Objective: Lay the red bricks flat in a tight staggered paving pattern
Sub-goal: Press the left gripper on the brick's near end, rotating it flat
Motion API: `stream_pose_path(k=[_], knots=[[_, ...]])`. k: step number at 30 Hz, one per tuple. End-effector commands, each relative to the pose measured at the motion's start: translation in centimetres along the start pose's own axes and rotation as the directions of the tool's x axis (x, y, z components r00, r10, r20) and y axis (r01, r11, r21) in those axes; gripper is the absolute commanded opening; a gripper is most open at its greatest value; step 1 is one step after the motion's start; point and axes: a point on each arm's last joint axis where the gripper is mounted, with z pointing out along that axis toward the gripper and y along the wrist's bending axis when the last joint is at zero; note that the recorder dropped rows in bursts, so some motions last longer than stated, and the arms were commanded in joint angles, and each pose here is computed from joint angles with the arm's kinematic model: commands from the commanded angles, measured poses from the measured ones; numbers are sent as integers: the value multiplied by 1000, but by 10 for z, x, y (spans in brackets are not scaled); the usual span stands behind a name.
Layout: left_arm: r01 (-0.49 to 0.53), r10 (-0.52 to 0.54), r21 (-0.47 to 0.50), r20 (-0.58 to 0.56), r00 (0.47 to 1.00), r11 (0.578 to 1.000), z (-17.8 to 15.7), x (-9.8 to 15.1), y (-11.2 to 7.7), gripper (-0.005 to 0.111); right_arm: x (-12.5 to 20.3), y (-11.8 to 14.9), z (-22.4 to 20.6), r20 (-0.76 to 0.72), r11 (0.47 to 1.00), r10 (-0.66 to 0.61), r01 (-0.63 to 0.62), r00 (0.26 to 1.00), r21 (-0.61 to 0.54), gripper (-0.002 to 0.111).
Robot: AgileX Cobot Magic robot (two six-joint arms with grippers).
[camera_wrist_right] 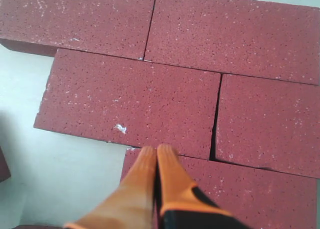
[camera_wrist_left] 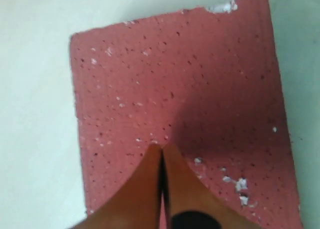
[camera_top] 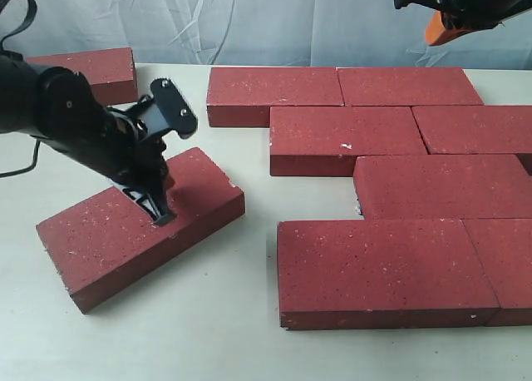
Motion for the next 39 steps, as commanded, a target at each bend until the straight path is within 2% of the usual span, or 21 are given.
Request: stream_pose_path(k=[1, 5, 11, 12, 15, 18, 22, 25, 27, 31, 34, 37, 39], knots=[[141, -128, -71, 155, 980, 987, -28, -18, 8, 0, 1, -2, 0, 8, 1000, 3, -3, 1000, 6, -1], [299, -281, -62, 205, 938, 952, -32, -21, 10, 0, 3, -3, 3, 2, 1000, 4, -4, 1000, 7, -1], [316, -312, -17, 120, 943, 949, -20, -16, 3, 0, 10, -4, 15, 16, 1000, 7, -7, 1000, 10, -1], [295, -292, -12, 111, 950, 955, -20, -16, 1, 0, 10, -4, 15, 20, 1000, 7, -8, 1000, 10, -1], [146, -147, 15, 84, 986, 989, -23, -22, -11, 0, 11, -4, 16, 20, 1000, 8, -8, 1000, 10, -1], [-2, -2, 74, 50, 999, 997, -33, -31, -25, 0, 11, -4, 16, 20, 1000, 8, -8, 1000, 10, -1], [-32, 45, 193, -60, 997, 981, -42, -30, -39, 0, 11, -4, 16, 12, 1000, 8, -8, 1000, 10, -1], [-100, 172, 334, -196, 965, 937, -41, -15, -50, 0, 12, -3, 16, 5, 1000, 17, -17, 1000, -1, -1], [-139, 243, 392, -229, 942, 909, -30, -5, -54, 0, 13, -3, 16, -4, 1000, 24, -24, 1000, -9, -1], [-135, 296, 466, -294, 909, 875, -7, 14, -63, 0, 13, -2, 16, -4, 1000, 26, -26, 1000, -10, -1], [-121, 323, 473, -376, 868, 873, 3, 26, -63, 0, 13, -2, 16, -4, 1000, 26, -26, 1000, -10, -1], [-129, 346, 402, -532, 773, 906, 2, 40, -52, 0, 13, -2, 16, -4, 1000, 26, -26, 1000, -10, -1], [-158, 357, 361, -594, 721, 919, 0, 44, -45, 0, 13, -3, 16, -4, 1000, 24, -24, 1000, -9, -1]])
